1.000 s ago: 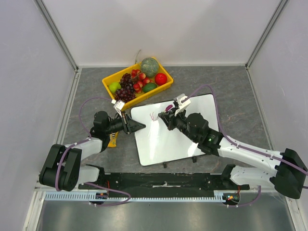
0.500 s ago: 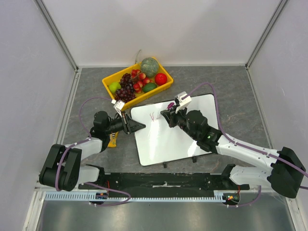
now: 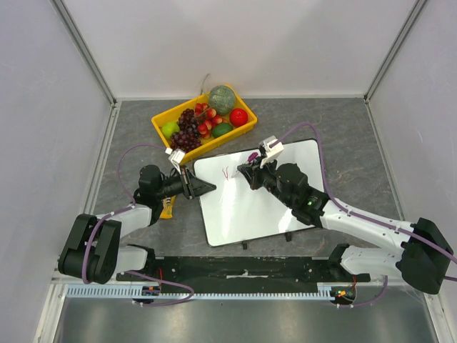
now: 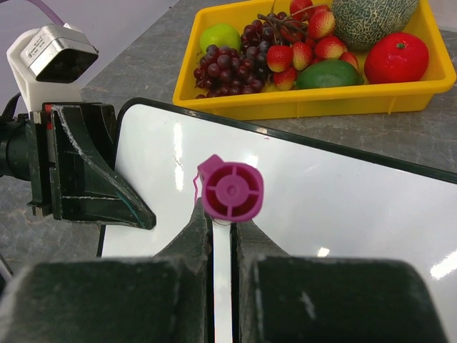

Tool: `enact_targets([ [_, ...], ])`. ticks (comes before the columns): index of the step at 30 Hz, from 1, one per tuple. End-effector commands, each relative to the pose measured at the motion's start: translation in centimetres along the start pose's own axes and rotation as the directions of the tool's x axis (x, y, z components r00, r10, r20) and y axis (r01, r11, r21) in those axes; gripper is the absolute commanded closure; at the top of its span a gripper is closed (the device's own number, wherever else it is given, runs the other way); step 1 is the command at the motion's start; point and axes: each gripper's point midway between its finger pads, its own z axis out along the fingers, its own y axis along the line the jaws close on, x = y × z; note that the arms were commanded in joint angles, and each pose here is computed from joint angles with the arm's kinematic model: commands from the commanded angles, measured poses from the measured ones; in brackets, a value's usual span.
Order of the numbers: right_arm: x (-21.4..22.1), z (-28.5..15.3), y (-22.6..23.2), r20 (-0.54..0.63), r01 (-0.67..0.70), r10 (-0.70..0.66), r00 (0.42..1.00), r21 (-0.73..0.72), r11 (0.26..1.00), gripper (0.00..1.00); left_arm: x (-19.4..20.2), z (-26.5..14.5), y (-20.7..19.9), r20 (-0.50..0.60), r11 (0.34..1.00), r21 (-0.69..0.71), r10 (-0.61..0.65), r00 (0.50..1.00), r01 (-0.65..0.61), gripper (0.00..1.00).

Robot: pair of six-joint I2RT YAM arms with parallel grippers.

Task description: Write a sentence on the whiteboard

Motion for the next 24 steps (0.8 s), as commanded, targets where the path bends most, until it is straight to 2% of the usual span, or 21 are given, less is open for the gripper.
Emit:
enact_targets([
  [1,0.6,0.1,-0.1,-0.013,-0.001,0.001,1.0,-0.005,1.0,1.0,2.0,0.1,2.1,-0.053,0.993,-0.059,0.101,0.993,-0.104,0.98],
  [17,3.1,-0.7,-0.2,-0.102,0.008,-0.011,0.995,-0.024,1.0,1.0,2.0,0.1,2.2,-0.054,0.993,-0.057,0.103,0.993,-0.106,0.98],
  [24,3.2,-1.2,-1.0,-0.095,0.008,-0.007,0.995,0.014,1.0,1.0,2.0,0.1,2.2,-0.053,0.993,-0.059,0.101,0.993,-0.104,0.98],
])
